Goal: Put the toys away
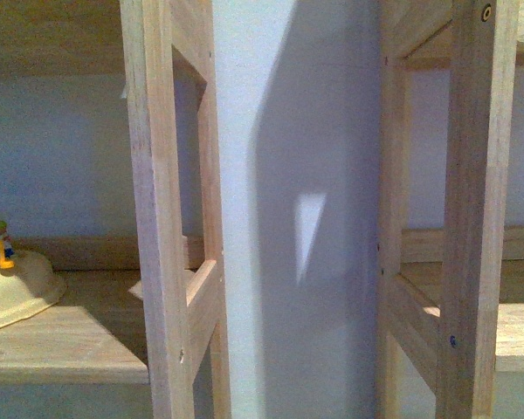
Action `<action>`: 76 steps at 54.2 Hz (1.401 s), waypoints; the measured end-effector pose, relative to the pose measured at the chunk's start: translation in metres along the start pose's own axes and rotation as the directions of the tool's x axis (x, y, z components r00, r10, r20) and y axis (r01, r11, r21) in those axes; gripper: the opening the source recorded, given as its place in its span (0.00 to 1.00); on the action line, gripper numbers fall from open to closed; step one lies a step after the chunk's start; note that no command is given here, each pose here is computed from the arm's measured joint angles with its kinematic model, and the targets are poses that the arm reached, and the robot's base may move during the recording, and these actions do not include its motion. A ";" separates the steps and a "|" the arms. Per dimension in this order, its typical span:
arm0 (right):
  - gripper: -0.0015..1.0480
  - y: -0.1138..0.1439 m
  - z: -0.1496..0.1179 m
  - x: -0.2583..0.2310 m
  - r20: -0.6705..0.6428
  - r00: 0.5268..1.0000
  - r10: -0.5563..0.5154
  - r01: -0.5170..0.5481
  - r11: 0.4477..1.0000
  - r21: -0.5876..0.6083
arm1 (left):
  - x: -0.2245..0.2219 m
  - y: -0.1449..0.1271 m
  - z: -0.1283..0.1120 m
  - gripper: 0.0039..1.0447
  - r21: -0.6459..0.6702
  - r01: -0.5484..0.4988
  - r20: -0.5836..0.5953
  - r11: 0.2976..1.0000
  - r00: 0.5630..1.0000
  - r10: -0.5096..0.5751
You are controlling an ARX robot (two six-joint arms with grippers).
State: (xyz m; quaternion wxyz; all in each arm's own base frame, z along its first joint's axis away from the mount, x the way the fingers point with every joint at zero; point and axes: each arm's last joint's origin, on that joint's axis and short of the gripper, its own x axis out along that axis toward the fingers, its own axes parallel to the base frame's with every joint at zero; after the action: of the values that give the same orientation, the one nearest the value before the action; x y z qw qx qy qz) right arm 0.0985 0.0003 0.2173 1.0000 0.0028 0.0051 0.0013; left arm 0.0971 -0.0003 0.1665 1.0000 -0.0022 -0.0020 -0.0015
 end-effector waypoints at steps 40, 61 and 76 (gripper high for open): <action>0.03 0.000 -0.037 0.000 0.002 1.000 0.000 0.000 1.000 0.000 | 0.000 0.000 0.000 0.94 0.000 0.000 0.000 1.000 1.000 0.000; 0.03 0.000 -0.050 0.000 0.009 1.000 0.000 0.000 1.000 0.000 | 0.000 0.000 0.000 0.94 0.000 0.000 0.000 1.000 1.000 0.000; 0.17 0.000 -0.050 -0.001 0.012 1.000 0.000 0.000 1.000 -0.002 | 0.000 0.000 0.000 0.94 0.000 0.000 0.000 1.000 1.000 0.000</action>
State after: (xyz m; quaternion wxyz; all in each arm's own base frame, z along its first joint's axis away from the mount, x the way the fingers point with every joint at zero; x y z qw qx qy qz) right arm 0.0973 0.0002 0.1675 1.0000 0.0016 -0.0010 0.0013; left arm 0.0971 -0.0003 0.1665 1.0000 -0.0022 -0.0020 -0.0015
